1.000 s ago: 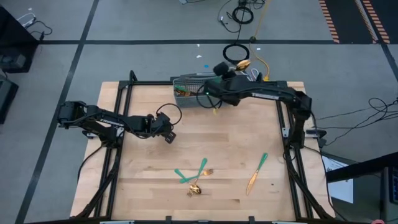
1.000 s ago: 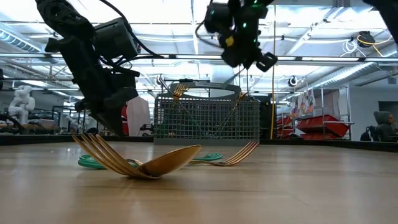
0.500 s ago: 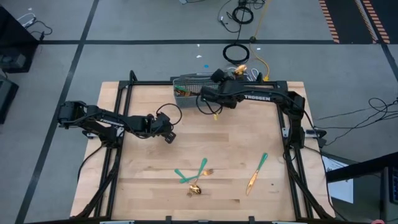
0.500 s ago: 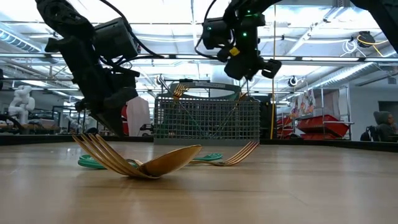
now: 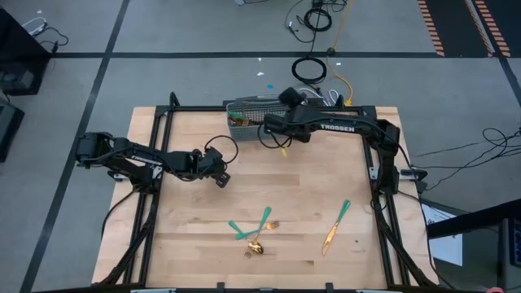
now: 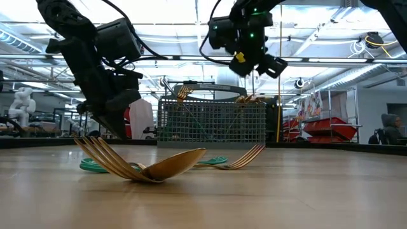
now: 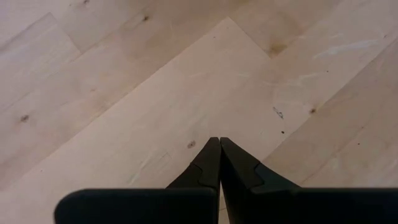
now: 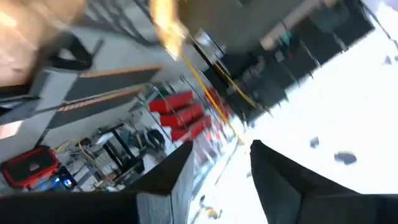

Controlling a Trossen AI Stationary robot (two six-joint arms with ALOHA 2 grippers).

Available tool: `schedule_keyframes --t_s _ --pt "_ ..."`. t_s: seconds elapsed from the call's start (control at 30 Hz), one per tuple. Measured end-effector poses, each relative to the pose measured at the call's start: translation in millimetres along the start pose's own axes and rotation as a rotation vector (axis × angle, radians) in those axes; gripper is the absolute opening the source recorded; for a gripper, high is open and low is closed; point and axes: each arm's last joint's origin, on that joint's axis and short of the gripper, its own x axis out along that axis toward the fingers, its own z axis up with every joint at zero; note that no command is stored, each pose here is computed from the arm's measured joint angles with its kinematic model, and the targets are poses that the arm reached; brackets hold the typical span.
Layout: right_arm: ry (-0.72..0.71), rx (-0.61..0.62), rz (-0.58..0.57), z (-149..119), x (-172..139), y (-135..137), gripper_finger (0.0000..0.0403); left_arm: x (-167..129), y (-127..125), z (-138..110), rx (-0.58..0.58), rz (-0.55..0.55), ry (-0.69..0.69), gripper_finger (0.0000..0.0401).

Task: Sort silverware
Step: Put the gold knife into the middle left section of the gray utensil holder

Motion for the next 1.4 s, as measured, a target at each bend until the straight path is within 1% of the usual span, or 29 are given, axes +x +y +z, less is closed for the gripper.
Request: schedule_keyframes --t_s 0.07,0.13,0.2,0.23,0.27,0.3,0.33,0.37,0.4,0.43,0.47,0.5,0.53,0.6,0.67,0.7,0.73,0.8,0.87,0.97,1.03,1.13,1.27,1.3,1.4 --pt "0.038 0.096 -0.049 -10 -6 -2 0.0145 0 0 0 0.0 0.001 0.001 0.0008" --pt "0.035 0.215 -0.08 -24 -19 0 0.0145 0 0 0 0.003 0.002 0.002 0.0008" --pt "-0.025 0.413 -0.072 -41 -39 6 0.0145 0 0 0 0.021 0.0 0.003 0.0008" --pt "-0.079 0.538 -0.017 -51 -51 12 0.0145 0 0 0 0.022 -0.005 0.007 0.0008" --pt "-0.147 0.693 0.101 -58 -62 18 0.0146 0 0 -1 0.022 -0.007 0.012 0.0008" --pt "-0.225 0.864 0.281 -64 -74 24 0.0146 0 0 -1 0.023 -0.008 0.018 0.0008" --pt "-0.295 1.013 0.512 -72 -83 29 0.0145 0 0 -1 0.023 -0.009 0.02 0.0008" --pt "-0.333 1.134 0.762 -78 -92 34 0.0145 0 0 -1 0.022 -0.014 0.021 0.0008" --pt "-0.348 1.229 0.944 -84 -101 38 0.0145 0 0 -1 0.021 -0.017 0.021 0.0008" --pt "-0.36 1.304 1.102 -91 -111 44 0.0144 0 -1 -1 0.021 -0.019 0.02 0.0008" --pt "-0.354 1.355 1.208 -96 -122 51 0.0144 0 -1 -1 0.02 -0.021 0.02 0.0009" --pt "-0.336 1.402 1.249 -100 -134 60 0.0143 0 -1 -1 0.018 -0.026 0.017 0.0008" --pt "-0.307 1.439 1.262 -102 -147 73 0.0143 0 -2 0 0.015 -0.032 0.01 0.0008" --pt "-0.204 1.493 1.229 -105 -164 103 0.0143 0 -2 0 0.014 -0.037 0.008 0.0008" --pt "-0.017 1.504 1.187 -105 -170 138 0.0143 0 -3 1 0.011 -0.043 0.004 0.0009" --pt "0.076 1.504 1.189 -102 -171 155 0.0143 0 -3 1 0.012 -0.043 0.004 0.0008" --pt "0.154 1.494 1.212 -97 -173 171 0.0145 0 -3 1 0.013 -0.043 0.003 0.0008" --pt "0.264 1.452 1.3 -83 -179 200 0.0155 0 -3 1 0.012 -0.045 0.001 0.0008" --pt "0.285 1.453 1.396 -69 -185 222 0.0171 0 -3 2 0.011 -0.049 -0.003 0.0008" --pt "0.272 1.514 1.538 -49 -190 243 0.0201 0 -5 3 0.006 -0.061 -0.017 0.0008" --pt "0.288 1.582 1.582 -40 -188 253 0.022 0 -5 4 0.004 -0.067 -0.024 0.0009" --pt "0.369 1.643 1.571 -33 -178 269 0.024 -1 -6 5 -0.002 -0.079 -0.035 0.0008" --pt "0.473 1.69 1.528 -29 -166 286 0.0248 -1 -7 5 -0.001 -0.09 -0.024 0.0008" --pt "0.481 1.697 1.529 -28 -163 288 0.0249 -1 -7 5 0.0 -0.093 -0.022 0.0008" --pt "0.474 1.716 1.583 -20 -159 290 0.0248 -1 -7 5 0.0 -0.096 -0.02 0.0008"
